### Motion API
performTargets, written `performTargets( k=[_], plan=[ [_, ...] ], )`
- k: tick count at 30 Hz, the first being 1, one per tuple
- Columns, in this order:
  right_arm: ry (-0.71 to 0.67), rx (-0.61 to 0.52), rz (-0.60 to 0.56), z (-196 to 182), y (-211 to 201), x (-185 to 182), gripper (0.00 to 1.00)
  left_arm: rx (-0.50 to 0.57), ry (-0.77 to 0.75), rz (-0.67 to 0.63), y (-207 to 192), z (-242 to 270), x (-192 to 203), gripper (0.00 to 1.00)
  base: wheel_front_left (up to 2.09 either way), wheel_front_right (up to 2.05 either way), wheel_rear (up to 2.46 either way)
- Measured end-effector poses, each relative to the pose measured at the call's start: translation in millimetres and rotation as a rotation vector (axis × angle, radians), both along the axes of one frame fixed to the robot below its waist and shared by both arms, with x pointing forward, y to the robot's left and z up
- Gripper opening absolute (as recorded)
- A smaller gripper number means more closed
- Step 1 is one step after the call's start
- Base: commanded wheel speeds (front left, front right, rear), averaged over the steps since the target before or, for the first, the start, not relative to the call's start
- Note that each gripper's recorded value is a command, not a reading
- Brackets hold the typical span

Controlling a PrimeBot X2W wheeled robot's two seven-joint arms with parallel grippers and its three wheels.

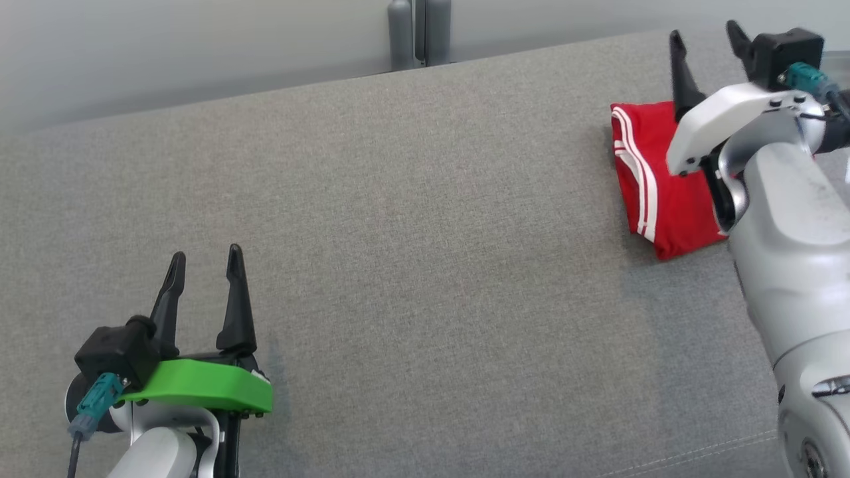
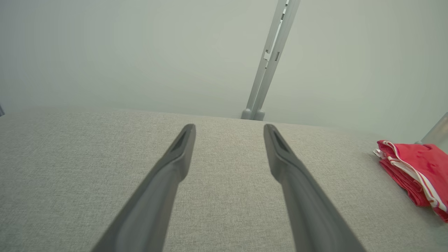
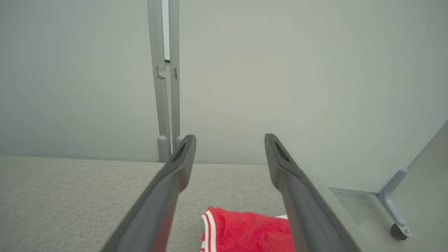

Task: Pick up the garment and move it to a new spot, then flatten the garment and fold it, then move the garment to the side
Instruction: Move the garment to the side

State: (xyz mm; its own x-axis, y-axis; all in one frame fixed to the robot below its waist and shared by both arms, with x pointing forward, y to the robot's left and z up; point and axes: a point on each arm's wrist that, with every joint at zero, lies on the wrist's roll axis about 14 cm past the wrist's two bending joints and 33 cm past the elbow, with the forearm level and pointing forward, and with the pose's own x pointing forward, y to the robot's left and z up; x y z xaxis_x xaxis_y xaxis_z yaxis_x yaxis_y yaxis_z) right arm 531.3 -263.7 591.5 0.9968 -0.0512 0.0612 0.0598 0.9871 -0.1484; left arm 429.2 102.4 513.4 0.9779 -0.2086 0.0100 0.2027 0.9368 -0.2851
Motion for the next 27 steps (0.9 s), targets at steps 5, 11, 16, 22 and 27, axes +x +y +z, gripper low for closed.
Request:
performTargets(
  k=[5,11,16,22,27],
  plan=[
    [-0.068,0.059,0.072,3,27,-26,1.0,-0.012,-0.013,0.07,18,7,-9,1.0,0.0,0.0,0.0],
    [-0.095,0.107,0.143,-9,57,-57,1.0,0.023,-0.03,0.15,48,10,-25,1.0,0.0,0.0,0.0],
    [-0.096,0.135,0.191,-20,83,-78,1.0,0.03,-0.005,0.199,68,1,-43,1.0,0.0,0.0,0.0],
    [-0.083,0.134,0.203,-27,100,-100,1.0,0.022,0.021,0.216,78,-9,-60,1.0,0.0,0.0,0.0],
    [-0.072,0.129,0.21,-29,107,-115,1.0,0.029,0.031,0.209,80,-14,-68,1.0,0.0,0.0,0.0]
  ],
)
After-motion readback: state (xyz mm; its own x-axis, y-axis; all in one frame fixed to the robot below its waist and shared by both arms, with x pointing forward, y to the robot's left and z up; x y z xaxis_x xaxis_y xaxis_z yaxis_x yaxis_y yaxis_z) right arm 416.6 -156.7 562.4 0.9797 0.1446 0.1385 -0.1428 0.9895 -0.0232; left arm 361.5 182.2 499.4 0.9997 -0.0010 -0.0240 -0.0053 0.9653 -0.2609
